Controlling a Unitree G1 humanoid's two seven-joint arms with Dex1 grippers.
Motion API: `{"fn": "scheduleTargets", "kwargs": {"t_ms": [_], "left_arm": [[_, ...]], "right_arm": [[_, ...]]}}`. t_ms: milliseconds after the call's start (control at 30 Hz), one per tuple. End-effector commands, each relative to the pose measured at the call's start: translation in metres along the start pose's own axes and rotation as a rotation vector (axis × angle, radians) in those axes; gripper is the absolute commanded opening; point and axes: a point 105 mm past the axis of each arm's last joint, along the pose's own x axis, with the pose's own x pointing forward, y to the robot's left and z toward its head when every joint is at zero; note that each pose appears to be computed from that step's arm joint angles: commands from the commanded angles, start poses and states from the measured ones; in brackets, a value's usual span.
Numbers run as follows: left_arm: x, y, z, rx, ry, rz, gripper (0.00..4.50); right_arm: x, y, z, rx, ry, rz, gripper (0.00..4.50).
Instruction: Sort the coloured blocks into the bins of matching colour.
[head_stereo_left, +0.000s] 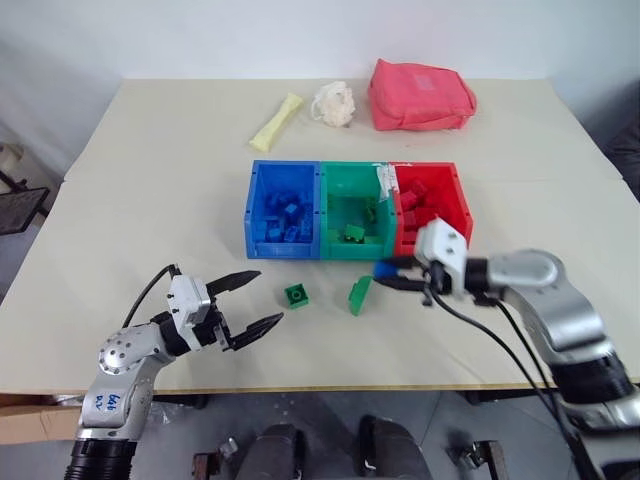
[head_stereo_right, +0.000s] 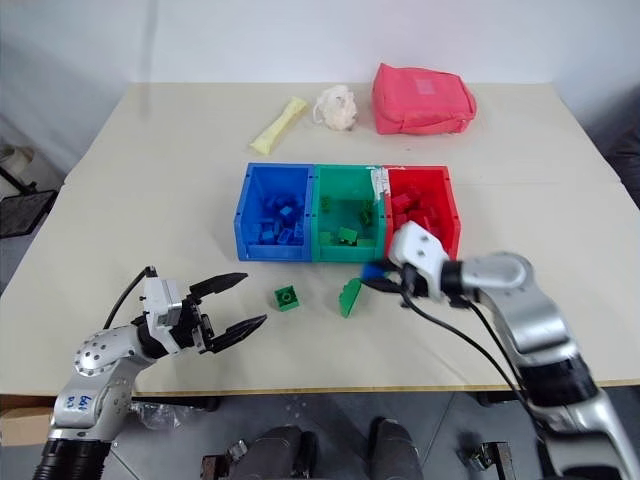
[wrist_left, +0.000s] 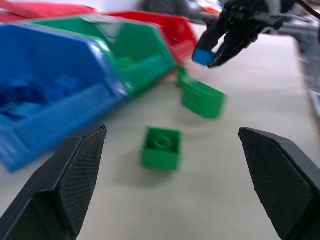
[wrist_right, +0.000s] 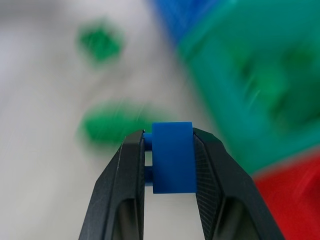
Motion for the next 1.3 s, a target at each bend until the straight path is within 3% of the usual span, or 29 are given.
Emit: {"fn": "scheduleTargets", "kwargs": {"t_ms": [33, 300, 433, 567, 800, 1100, 1167, 1300], "left_arm": [[-0.001, 0.012, 0.008, 0.037, -0.016, 0.093, 4.5], [-0.001, 0.023, 0.015, 0.043, -0.052, 0.2, 4.5], [0.001, 0.028, 0.019, 0.047, -0.069, 0.228, 4.5], [0.002, 0.027, 0.018, 0.049, -0.066, 0.213, 4.5], [0.006, 0.023, 0.018, 0.039, -0.065, 0.166, 4.5], [0.019, 0.001, 0.012, 0.02, -0.02, -0.058, 4.5], [0.02, -0.005, 0.01, 0.008, -0.001, -0.12, 4.5], [0.015, -0.008, 0.005, -0.003, 0.026, -0.184, 4.5]], "right_arm": [[0.016, -0.012, 0.021, -0.043, -0.082, -0.011, 0.91], [0.076, -0.027, 0.063, -0.078, -0.245, 0.003, 0.91], [0.099, -0.038, 0.084, -0.083, -0.348, -0.067, 0.91], [0.104, -0.037, 0.083, -0.083, -0.365, -0.07, 2.23], [0.08, -0.03, 0.068, -0.102, -0.338, -0.032, 4.43], [0.019, -0.002, 0.031, -0.079, -0.208, 0.096, 4.43], [-0.015, 0.007, 0.003, -0.06, -0.097, 0.113, 4.43], [-0.07, 0.013, -0.024, 0.023, 0.05, 0.054, 4.43]]}}
